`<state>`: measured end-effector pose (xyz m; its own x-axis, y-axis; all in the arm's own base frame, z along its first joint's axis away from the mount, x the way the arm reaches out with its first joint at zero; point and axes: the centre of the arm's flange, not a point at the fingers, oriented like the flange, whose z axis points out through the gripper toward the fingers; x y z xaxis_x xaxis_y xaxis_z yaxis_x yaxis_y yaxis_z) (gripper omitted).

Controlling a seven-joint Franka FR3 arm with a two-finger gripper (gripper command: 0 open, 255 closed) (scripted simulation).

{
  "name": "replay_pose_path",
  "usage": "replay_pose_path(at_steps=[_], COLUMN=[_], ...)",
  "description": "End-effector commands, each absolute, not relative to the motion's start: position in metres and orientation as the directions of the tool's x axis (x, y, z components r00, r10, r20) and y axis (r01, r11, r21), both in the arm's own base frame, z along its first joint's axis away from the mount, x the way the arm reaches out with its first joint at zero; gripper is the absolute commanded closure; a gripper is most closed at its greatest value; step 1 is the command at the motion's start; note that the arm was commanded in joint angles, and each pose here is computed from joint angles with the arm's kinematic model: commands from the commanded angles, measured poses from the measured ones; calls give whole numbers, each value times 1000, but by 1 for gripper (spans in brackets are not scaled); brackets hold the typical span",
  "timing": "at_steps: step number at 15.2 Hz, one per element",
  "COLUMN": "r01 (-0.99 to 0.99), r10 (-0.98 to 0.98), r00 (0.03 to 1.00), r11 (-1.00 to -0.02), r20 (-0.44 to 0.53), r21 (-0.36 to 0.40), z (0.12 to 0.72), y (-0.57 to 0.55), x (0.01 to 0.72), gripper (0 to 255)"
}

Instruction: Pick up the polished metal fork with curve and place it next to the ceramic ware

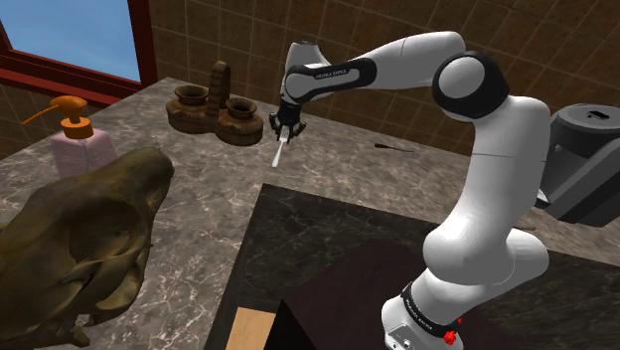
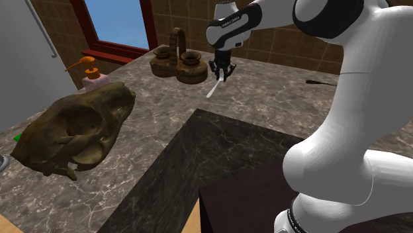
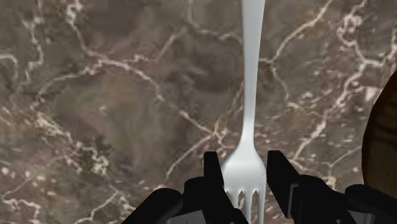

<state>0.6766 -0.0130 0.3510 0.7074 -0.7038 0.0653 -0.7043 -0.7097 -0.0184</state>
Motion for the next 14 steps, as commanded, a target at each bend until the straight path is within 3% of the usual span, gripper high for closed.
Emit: replay_pose_path(at_steps=[1,9,10,14], r01=[-704,-704,-704,-704], r10=[-704,-704,-704,-704], r00=[707,707,707,707], r11=[-710,-710,-710,-710], r20=[65,65,65,65], r21=[-19,-19,-19,-19], z=[341,341,341,341], y=[-14,-14,-14,-14], x=[677,677,677,677], gripper=[255,255,0,0])
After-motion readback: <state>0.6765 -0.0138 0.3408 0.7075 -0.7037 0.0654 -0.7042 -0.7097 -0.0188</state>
